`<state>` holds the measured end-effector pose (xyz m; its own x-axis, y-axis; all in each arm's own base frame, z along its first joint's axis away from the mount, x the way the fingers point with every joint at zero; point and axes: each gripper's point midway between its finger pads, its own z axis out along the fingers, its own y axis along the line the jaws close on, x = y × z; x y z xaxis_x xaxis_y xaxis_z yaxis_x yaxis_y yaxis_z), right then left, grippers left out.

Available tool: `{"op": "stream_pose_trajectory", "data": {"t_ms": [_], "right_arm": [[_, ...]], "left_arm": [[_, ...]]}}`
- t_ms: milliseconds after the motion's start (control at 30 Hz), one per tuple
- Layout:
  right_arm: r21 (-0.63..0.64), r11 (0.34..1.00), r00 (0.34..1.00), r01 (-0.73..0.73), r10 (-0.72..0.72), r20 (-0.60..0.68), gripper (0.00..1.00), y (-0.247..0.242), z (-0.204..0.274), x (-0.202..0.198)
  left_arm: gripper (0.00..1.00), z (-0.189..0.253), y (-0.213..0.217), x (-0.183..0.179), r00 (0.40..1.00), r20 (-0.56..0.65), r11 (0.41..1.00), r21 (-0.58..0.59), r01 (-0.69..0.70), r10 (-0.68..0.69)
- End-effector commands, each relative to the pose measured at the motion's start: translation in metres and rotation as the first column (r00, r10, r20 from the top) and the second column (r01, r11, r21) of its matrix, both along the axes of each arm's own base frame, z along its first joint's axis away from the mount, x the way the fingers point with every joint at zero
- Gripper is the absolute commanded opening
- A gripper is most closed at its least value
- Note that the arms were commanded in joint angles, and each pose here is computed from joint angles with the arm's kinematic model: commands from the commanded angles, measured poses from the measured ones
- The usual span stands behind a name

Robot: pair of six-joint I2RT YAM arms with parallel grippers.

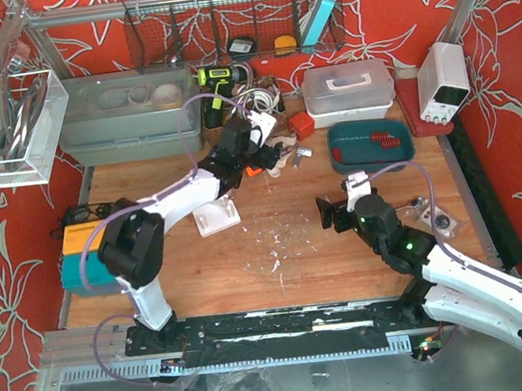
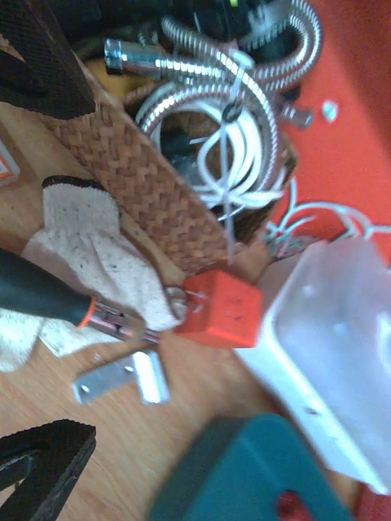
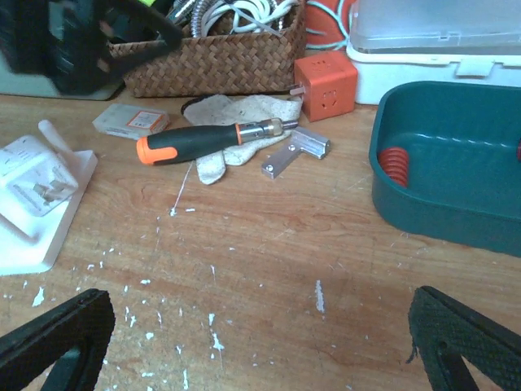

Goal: Install the large spring

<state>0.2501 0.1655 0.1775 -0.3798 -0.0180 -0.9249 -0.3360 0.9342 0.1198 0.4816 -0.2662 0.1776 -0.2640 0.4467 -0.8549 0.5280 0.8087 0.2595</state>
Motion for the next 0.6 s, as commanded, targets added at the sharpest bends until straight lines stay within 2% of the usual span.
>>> {"op": "stream_pose_trajectory", "data": {"t_ms": [0, 133, 267, 400, 567], "right_arm": [[0.000, 0.999, 0.996, 0.047, -0.047, -0.071, 0.99, 0.004, 0.018, 0.007], [-0.032, 0.996, 0.985, -0.081, 0.075, -0.156, 0.99, 0.029, 0.036, 0.003], [0.013, 0.983, 0.974, -0.185, 0.185, -0.134, 0.99, 0.053, 0.054, 0.002], [0.017, 0.967, 0.957, -0.253, 0.252, -0.141, 0.98, 0.071, 0.037, 0.004], [-0.033, 0.964, 0.952, -0.264, 0.254, -0.170, 0.98, 0.074, -0.002, 0.007]], "left_arm": [[1.00, 0.044, 0.016, -0.021, 0.988, -0.070, 0.963, -0.226, -0.147, 0.135], [1.00, 0.050, 0.035, -0.047, 0.961, -0.198, 0.921, -0.302, -0.245, 0.191], [1.00, 0.037, 0.056, -0.070, 0.927, -0.317, 0.892, -0.333, -0.306, 0.200], [1.00, 0.009, 0.090, -0.080, 0.885, -0.386, 0.862, -0.320, -0.393, 0.260], [0.85, -0.019, 0.121, -0.082, 0.853, -0.421, 0.849, -0.281, -0.447, 0.309]]}}
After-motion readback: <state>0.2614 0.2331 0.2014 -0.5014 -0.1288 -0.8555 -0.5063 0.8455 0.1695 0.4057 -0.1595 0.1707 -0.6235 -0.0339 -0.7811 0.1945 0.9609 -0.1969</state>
